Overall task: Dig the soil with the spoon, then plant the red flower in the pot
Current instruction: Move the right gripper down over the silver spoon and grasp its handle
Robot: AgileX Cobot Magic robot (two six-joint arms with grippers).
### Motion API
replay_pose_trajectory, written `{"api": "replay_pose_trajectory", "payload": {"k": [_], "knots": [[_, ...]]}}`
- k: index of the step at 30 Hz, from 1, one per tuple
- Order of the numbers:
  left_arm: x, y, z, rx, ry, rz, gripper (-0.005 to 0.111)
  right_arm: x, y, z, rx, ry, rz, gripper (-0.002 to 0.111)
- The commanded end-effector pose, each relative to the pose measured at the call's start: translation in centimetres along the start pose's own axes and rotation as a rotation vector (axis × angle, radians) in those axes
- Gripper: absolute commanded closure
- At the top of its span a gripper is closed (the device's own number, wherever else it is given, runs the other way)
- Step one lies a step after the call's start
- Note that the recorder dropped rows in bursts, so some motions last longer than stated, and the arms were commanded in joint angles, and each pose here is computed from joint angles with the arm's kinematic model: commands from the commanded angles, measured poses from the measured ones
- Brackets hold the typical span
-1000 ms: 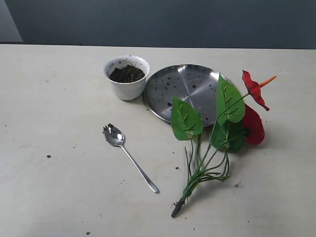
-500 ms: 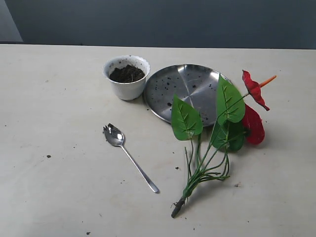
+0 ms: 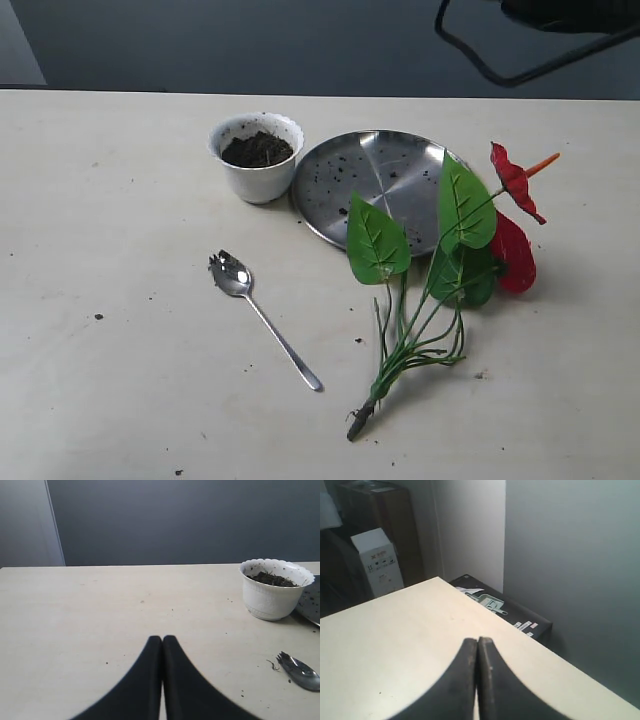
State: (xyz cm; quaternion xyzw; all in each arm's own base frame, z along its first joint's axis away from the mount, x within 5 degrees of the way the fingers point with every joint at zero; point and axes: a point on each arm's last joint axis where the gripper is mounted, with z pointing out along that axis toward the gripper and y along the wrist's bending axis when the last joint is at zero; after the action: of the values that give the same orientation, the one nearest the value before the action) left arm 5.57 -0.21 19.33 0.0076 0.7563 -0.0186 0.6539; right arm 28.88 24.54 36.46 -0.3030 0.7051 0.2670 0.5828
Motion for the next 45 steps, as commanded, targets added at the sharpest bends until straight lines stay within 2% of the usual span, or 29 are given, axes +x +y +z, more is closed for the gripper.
{"api": "replay_pose_trajectory", "payload": {"k": [1, 4, 7, 10, 15, 19, 21, 25, 27, 29, 36, 42, 45], "knots": [[0.1, 0.0, 0.0, 0.006, 0.0, -0.006, 0.106, 2.3, 0.4, 0.2, -0.001, -0.014, -0.096, 0.109], [0.1, 0.0, 0.0, 0.006, 0.0, -0.006, 0.106, 5.6, 1.1, 0.2, 0.067, 0.121, -0.208, 0.109], [0.1, 0.0, 0.0, 0.006, 0.0, -0.006, 0.106, 9.2, 2.5, -0.3, 0.02, 0.335, -0.253, 0.109], [0.1, 0.0, 0.0, 0.006, 0.0, -0.006, 0.106, 11.3, 4.1, -1.0, -0.075, 0.518, -0.192, 0.109], [0.1, 0.0, 0.0, 0.006, 0.0, -0.006, 0.106, 12.4, 6.4, -1.8, -0.178, 0.664, -0.065, 0.109], [0.1, 0.0, 0.0, 0.006, 0.0, -0.006, 0.106, 14.0, 7.8, -1.6, -0.251, 0.758, -0.118, 0.108], [0.1, 0.0, 0.0, 0.006, 0.0, -0.006, 0.106, 15.2, 7.9, -0.9, -0.252, 0.792, -0.112, 0.101], [0.1, 0.0, 0.0, 0.006, 0.0, -0.006, 0.106, 18.1, 7.7, 0.7, -0.237, 0.846, -0.118, 0.079], [0.1, 0.0, 0.0, 0.006, 0.0, -0.006, 0.106, 19.5, 7.6, 1.5, -0.221, 0.856, -0.124, 0.071], [0.1, 0.0, 0.0, 0.006, 0.0, -0.006, 0.106, 20.4, 7.5, 2.4, -0.214, 0.863, -0.124, 0.07], [0.1, 0.0, 0.0, 0.006, 0.0, -0.006, 0.106, 20.8, 7.5, 6.6, -0.215, 0.944, -0.145, 0.07], [0.1, 0.0, 0.0, 0.006, 0.0, -0.006, 0.106, 20.1, 6.1, 8.9, -0.045, 1.137, -0.195, 0.07], [0.1, 0.0, 0.0, 0.006, 0.0, -0.006, 0.106, 20.3, 5.8, 9.1, -0.018, 1.212, -0.212, 0.07]]}}
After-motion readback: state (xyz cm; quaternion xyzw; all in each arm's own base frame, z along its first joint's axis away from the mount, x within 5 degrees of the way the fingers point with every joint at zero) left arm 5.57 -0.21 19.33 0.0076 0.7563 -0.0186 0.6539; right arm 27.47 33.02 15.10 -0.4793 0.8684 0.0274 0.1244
